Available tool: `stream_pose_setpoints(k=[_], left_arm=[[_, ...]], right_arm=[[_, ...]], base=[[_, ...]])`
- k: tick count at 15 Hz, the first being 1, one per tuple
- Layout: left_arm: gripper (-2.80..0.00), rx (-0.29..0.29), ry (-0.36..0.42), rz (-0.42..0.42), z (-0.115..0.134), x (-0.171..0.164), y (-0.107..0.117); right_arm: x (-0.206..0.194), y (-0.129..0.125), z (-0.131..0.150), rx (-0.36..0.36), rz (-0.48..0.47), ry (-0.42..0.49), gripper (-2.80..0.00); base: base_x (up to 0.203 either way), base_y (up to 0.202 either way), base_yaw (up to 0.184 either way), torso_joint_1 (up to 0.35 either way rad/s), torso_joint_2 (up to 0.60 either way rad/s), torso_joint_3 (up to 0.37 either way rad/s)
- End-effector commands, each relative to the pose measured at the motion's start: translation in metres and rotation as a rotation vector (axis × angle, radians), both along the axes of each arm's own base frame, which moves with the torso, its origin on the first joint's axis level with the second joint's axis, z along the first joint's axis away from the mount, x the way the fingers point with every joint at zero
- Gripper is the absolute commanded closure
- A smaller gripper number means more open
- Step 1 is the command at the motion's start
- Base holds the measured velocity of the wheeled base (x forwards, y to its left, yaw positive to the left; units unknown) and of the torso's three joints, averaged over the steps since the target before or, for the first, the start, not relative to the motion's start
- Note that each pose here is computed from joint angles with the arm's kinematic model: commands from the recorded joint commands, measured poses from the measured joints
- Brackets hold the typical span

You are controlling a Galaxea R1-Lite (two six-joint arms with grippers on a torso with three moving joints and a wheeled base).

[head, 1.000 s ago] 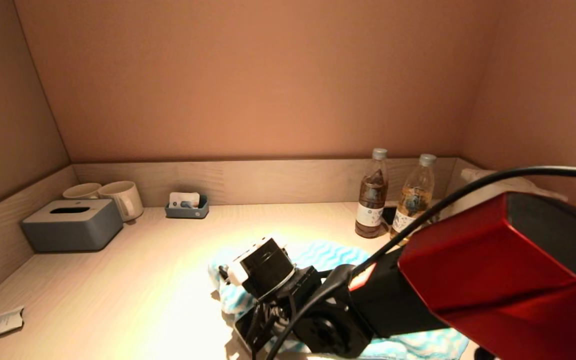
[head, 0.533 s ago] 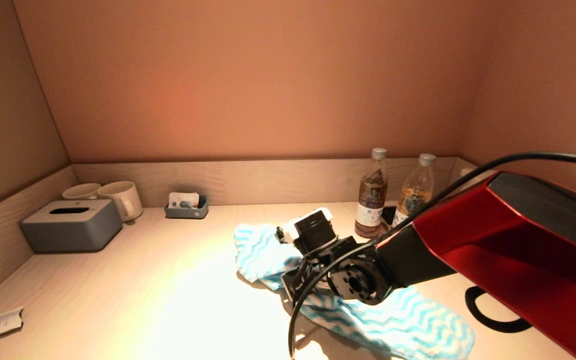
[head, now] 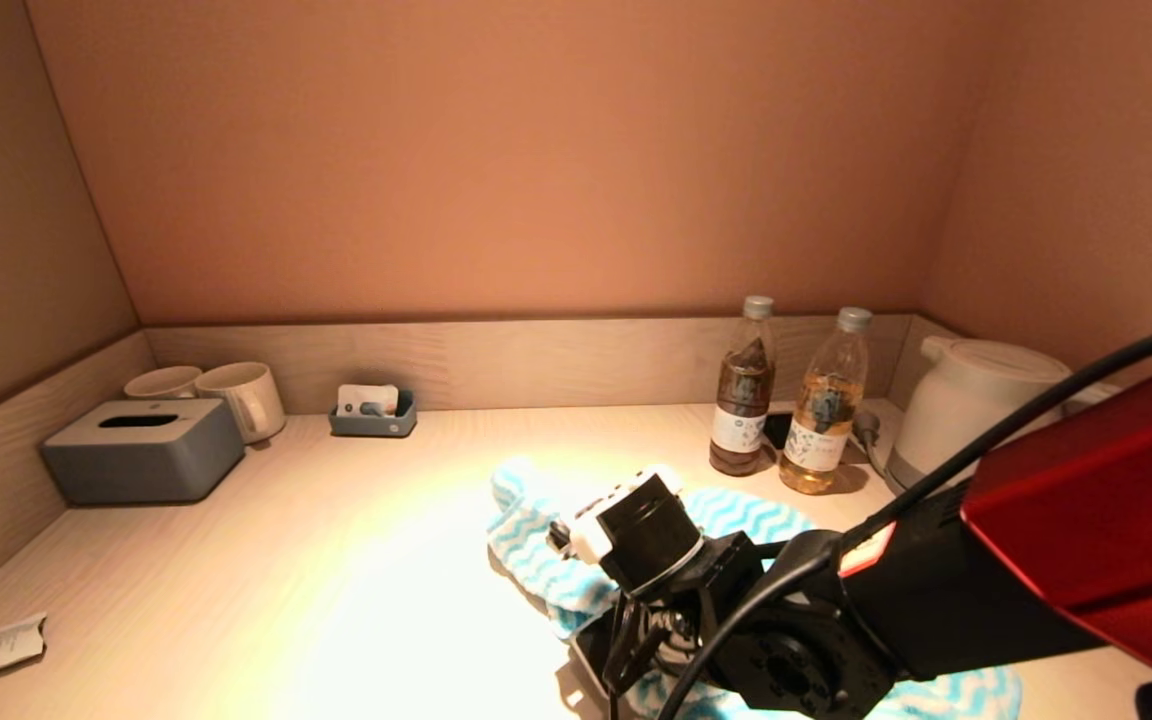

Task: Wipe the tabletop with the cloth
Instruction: Sweep the stains on the table

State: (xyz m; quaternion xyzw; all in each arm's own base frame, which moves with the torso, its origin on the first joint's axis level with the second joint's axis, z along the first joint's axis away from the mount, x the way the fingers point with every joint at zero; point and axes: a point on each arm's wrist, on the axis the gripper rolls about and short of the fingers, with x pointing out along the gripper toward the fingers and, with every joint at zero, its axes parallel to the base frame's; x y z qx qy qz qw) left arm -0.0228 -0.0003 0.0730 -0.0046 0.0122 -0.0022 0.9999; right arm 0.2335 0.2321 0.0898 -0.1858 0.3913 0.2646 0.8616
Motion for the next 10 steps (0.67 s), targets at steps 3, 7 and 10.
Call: stream_pose_setpoints(k=[3,7,10], left_arm=[[0.0,0.0,0.0,0.001,0.0,0.0,0.0],[0.0,0.0,0.0,0.001,0.0,0.0,0.0],[0.0,0.0,0.0,0.001,0.0,0.0,0.0]], right_arm=[[-0.024,0.03,0.002,0.018,0.115,-0.014,0.0],[-0.014,0.051,-0.001,0.027,0.133,-0.027,0.0],[0.011,0.083,-0.004,0.059,0.131,-0.056,0.0]], base=[[0.0,0.0,0.0,0.0,0.0,0.0],[0.0,0.0,0.0,0.0,0.0,0.0],[0.0,0.0,0.0,0.0,0.0,0.0]])
